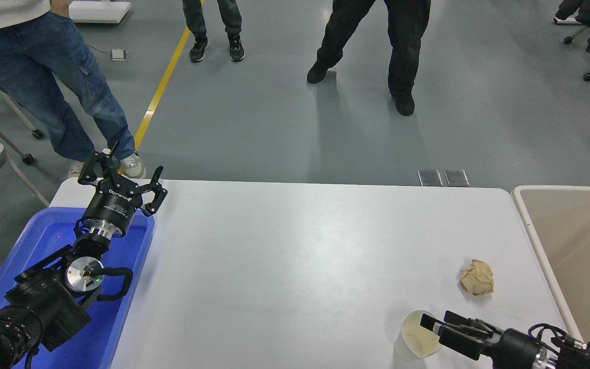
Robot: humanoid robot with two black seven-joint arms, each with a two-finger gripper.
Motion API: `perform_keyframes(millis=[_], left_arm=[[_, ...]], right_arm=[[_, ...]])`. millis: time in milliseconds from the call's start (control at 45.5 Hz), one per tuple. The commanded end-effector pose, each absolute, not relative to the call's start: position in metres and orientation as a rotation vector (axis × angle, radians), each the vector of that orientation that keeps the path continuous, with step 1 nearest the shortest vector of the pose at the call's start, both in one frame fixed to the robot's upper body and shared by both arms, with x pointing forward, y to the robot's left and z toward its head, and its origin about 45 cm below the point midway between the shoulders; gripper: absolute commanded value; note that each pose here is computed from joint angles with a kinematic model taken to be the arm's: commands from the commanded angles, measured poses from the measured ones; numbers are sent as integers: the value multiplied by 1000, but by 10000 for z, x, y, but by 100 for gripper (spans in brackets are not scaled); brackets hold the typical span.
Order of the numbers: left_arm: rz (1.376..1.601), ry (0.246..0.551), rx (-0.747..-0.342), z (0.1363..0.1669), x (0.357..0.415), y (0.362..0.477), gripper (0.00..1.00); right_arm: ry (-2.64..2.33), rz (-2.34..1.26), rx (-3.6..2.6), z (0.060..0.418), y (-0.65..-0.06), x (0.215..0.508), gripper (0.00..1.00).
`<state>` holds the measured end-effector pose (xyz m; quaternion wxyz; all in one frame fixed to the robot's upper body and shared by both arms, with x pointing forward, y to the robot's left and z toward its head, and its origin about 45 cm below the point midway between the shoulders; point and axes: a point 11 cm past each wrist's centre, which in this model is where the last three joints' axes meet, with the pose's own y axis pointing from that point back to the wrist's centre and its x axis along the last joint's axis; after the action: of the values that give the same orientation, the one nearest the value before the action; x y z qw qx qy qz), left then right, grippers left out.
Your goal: Dispose of the paper cup in the dustbin
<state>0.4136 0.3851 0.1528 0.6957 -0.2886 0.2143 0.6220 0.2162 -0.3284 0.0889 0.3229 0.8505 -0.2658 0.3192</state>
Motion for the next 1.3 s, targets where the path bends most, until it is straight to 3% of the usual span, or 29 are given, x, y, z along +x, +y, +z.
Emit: perform_keyframes(millis=[0, 418, 791, 857, 923, 989, 1077, 1187, 1231, 1275], left_arm=[[1388, 478, -644, 1529, 4137, 3851, 100], [1388, 478, -644, 1529, 4137, 3851, 100], [1388, 478, -644, 1529, 4137, 3851, 100], [1388, 478, -644, 1529, 4137, 3851, 100], [1388, 478, -644, 1529, 4137, 3851, 100], [1388, 478, -644, 1529, 4137, 3851, 100], [1388, 478, -644, 1529, 4137, 3851, 100], [1388, 478, -644, 1529, 4137, 3851, 100], [1388, 478, -644, 1529, 4137, 3851, 100], [1388, 478, -644, 1529, 4137, 3851, 100]], right_arm=[[-688, 844, 2234, 843, -3276, 2146, 100], [-650, 839, 2241, 798, -3255, 2090, 94], [-600, 846, 2258, 723, -3143, 2137, 78], [-586, 848, 2258, 720, -3141, 2145, 66], [-576, 854, 2257, 724, -3136, 2159, 63], [-563, 854, 2258, 721, -3134, 2155, 43], [-553, 854, 2252, 712, -3146, 2160, 34], [-548, 856, 2251, 707, -3148, 2157, 15], [-548, 858, 2254, 714, -3141, 2161, 2], [-546, 857, 2253, 712, -3144, 2163, 0]])
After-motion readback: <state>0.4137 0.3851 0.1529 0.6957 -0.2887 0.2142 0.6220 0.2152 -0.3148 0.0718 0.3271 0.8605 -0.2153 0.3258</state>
